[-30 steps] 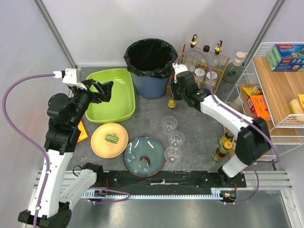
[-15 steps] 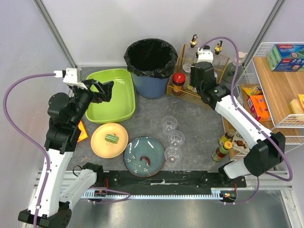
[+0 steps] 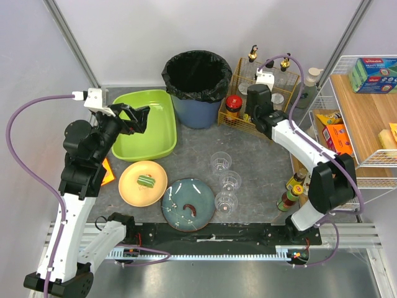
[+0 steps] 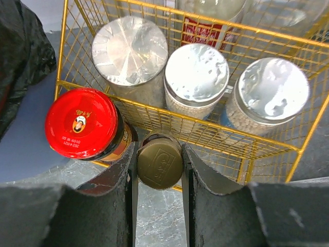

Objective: Clear the kitchen counter

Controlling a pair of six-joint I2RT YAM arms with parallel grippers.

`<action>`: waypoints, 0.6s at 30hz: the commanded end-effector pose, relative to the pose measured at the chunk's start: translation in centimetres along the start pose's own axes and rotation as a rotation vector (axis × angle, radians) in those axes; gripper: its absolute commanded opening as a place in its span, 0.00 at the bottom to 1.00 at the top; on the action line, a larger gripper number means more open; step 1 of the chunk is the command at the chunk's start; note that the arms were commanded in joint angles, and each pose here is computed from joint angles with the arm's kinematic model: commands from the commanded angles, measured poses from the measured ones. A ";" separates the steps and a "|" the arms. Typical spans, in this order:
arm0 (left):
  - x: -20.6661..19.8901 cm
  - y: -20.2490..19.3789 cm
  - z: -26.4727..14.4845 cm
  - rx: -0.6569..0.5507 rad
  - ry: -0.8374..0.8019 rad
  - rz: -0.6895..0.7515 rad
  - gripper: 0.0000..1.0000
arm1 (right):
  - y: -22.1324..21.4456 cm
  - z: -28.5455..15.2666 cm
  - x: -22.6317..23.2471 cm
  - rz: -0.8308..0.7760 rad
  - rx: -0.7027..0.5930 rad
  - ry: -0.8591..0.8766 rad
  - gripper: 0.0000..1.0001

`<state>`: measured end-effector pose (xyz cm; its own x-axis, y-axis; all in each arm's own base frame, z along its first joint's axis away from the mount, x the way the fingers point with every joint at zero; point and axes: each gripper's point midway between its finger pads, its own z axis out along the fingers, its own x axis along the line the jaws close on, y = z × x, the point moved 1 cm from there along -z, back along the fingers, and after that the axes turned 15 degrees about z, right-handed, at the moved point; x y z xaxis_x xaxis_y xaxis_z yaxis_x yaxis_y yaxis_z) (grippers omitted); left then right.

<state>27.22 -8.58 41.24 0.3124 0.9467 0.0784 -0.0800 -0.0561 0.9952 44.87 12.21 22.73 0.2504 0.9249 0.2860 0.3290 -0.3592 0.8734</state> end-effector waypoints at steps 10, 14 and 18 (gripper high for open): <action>0.3 1.4 -0.4 -0.040 0.017 0.026 0.98 | -0.4 2.9 1.5 0.070 -0.016 0.047 0.11; 0.5 1.3 -0.3 -0.035 0.021 0.027 0.98 | -1.5 3.3 1.3 0.059 0.013 0.039 0.19; 0.4 1.2 -0.2 -0.033 0.019 0.027 0.98 | -2.1 3.7 1.4 0.053 0.036 0.035 0.25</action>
<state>27.23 -8.55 41.21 0.3103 0.9474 0.0782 -0.0783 -0.0565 0.9953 46.38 12.92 18.57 0.2549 0.9240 0.2849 0.3954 -0.3685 0.8413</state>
